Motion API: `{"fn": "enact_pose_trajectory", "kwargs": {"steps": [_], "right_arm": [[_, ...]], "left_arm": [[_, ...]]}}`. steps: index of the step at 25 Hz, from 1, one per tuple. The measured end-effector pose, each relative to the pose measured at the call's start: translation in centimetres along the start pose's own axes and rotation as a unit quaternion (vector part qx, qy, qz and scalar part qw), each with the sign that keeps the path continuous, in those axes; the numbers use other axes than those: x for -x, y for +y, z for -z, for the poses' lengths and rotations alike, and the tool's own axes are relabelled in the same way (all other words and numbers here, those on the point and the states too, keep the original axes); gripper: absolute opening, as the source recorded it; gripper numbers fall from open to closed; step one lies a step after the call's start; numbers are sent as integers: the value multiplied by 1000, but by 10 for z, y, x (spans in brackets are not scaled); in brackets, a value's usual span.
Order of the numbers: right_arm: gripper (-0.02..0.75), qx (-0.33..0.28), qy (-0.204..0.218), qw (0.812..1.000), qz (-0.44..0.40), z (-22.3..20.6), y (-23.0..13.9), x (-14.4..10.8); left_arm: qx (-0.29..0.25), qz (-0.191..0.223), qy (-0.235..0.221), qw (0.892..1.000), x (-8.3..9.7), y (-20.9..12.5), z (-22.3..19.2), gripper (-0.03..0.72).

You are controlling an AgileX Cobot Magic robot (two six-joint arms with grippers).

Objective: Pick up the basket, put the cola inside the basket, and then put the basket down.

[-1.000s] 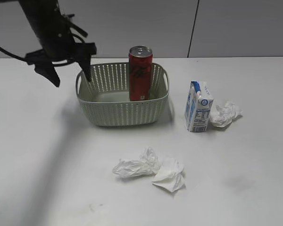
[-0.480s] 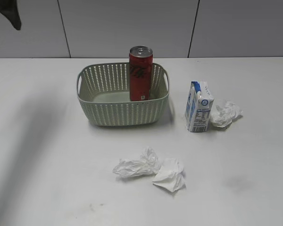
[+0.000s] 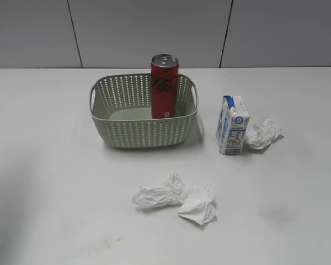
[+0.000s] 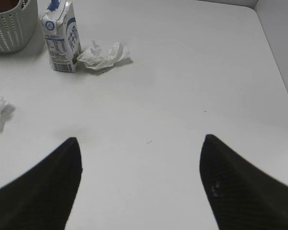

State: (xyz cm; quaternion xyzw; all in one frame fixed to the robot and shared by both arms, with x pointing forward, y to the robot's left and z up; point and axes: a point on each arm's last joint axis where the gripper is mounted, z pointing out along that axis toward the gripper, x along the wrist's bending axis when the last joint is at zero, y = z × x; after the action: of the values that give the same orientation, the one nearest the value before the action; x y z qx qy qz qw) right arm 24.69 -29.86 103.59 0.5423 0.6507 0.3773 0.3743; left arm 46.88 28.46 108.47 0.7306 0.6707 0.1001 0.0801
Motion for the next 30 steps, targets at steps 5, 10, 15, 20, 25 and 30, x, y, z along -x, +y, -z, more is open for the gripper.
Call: {"fn": "enact_pose_trajectory", "kwargs": {"steps": [5, 10, 15, 20, 25, 30], "right_arm": [[594, 0, 0, 1000, 0, 0, 0, 0], [594, 0, 0, 1000, 0, 0, 0, 0], [594, 0, 0, 1000, 0, 0, 0, 0], [594, 0, 0, 1000, 0, 0, 0, 0], [594, 0, 0, 1000, 0, 0, 0, 0], [594, 0, 0, 1000, 0, 0, 0, 0]], "left_arm": [[16, 5, -14, 1000, 3, -61, -10, 577], [34, 6, -16, 999, 4, -111, -18, 577], [76, 7, -16, 997, 4, -146, -21, 577], [140, 10, -20, 990, 4, -167, -12, 577], [225, 12, -21, 974, 4, -188, 4, 577], [295, 13, -21, 955, 3, -207, 14, 577]]}}
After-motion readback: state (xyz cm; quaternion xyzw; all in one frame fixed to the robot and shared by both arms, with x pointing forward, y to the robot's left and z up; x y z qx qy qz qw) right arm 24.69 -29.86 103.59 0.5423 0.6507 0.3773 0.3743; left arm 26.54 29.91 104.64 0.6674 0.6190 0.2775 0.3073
